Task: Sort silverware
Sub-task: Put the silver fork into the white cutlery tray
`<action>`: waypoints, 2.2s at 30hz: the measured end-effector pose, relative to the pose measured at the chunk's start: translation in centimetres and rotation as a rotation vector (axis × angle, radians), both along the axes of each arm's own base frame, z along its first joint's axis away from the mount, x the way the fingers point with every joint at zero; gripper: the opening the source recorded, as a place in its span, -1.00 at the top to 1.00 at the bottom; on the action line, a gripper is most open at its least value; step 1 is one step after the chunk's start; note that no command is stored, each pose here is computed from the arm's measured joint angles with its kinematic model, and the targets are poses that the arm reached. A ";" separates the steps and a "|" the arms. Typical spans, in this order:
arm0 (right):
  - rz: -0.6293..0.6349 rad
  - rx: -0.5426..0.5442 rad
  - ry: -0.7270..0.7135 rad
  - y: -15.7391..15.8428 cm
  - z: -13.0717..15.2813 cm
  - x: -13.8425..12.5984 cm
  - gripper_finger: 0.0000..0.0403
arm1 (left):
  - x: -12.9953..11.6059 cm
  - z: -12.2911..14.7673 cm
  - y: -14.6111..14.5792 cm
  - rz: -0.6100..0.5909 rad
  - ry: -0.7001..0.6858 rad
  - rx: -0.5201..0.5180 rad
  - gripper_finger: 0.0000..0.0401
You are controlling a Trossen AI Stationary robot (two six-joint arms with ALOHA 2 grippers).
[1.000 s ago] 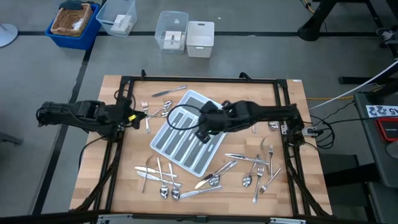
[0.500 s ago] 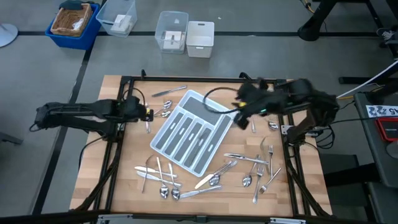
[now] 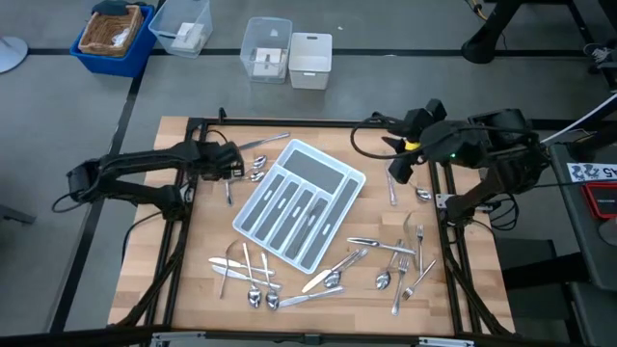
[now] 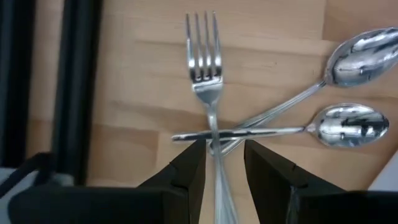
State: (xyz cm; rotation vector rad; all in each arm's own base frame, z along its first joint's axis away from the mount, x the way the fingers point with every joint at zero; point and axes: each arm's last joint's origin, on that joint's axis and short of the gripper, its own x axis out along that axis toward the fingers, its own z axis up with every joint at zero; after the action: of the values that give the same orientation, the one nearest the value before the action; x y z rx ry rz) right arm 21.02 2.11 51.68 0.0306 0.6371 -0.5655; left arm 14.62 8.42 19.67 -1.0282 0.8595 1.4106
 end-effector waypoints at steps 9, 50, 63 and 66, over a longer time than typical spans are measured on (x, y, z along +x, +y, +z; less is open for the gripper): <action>0.022 -0.059 0.013 -0.2 0.4 -0.8 0.49 | 0.9 -2.4 1.9 0.015 0.050 -0.141 0.50; -0.345 0.151 0.056 -1.5 -17.6 -7.4 0.49 | 0.1 -6.3 3.7 0.138 0.044 -0.169 0.51; -0.330 0.191 -0.002 -1.3 -17.9 -6.6 0.49 | -0.1 -6.4 3.7 0.085 0.080 -0.162 0.96; -0.320 0.207 0.006 -1.3 -17.9 -6.6 0.49 | -0.1 -6.4 3.7 0.076 0.080 -0.160 0.93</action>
State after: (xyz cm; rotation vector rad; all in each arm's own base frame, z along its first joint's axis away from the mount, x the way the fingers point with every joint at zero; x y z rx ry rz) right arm 14.45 0.83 33.73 0.3298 0.6999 -0.8063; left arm 14.56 12.15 13.28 -1.1419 1.0143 1.4734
